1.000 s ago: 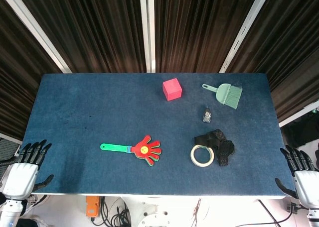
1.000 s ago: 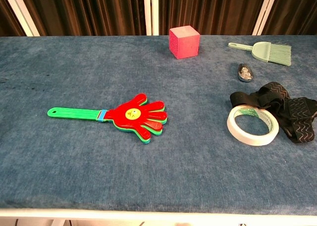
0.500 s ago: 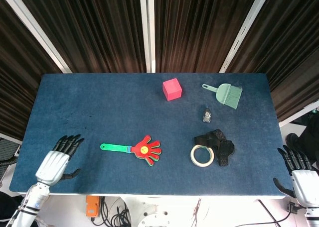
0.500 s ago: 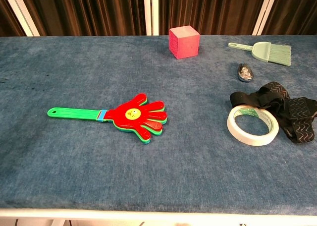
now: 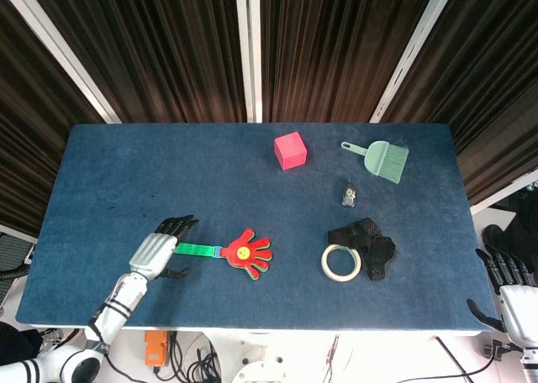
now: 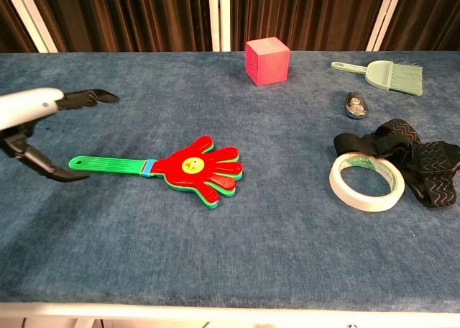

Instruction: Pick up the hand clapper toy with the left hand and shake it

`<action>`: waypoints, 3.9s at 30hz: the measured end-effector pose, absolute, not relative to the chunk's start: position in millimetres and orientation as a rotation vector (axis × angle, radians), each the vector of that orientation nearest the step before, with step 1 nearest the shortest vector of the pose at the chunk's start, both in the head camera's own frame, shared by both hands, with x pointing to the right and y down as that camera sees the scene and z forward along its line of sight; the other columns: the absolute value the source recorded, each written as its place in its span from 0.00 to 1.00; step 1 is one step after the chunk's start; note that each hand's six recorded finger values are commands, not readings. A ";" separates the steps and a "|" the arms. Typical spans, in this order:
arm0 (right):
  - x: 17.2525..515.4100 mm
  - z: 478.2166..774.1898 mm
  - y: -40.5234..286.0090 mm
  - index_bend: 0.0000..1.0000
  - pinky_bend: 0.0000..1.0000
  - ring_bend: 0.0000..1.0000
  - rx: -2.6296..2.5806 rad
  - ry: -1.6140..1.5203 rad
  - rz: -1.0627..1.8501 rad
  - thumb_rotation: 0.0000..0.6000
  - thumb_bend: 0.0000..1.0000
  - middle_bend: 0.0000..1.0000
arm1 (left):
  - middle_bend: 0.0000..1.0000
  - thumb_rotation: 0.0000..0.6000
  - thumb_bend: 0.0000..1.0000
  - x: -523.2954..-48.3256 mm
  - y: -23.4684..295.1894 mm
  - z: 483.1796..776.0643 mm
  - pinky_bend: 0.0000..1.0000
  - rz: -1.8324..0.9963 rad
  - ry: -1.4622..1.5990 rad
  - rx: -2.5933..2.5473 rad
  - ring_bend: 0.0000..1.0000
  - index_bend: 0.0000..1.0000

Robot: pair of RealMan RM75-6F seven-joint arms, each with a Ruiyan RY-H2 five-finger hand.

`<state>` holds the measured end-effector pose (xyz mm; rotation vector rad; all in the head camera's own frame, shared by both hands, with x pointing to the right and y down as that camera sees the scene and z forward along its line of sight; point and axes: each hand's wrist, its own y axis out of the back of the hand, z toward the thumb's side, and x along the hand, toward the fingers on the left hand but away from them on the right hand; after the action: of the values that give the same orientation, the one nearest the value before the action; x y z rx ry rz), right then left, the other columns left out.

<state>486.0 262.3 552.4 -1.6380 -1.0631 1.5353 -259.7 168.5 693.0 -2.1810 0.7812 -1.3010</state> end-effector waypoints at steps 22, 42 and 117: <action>500.5 552.2 262.4 0.00 0.00 0.00 -1.626 -1.085 1.567 1.00 0.21 0.00 | 0.01 1.00 0.29 -210.4 160.6 740.6 0.00 -1.377 0.689 -2.256 0.00 0.27; 506.7 553.4 263.1 0.00 0.00 0.00 -1.623 -1.097 1.586 1.00 0.21 0.00 | 0.22 1.00 0.45 -208.2 157.5 740.6 0.06 -1.362 0.747 -2.240 0.03 0.61; 502.2 557.0 265.2 0.00 0.00 0.00 -1.644 -1.057 1.626 1.00 0.21 0.00 | 1.00 1.00 0.62 -256.4 110.9 683.2 1.00 -0.987 1.207 -2.067 1.00 1.00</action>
<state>502.2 265.2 557.0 -1.6443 -1.0570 1.6265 -256.4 110.9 683.2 -2.0672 1.2066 -0.9873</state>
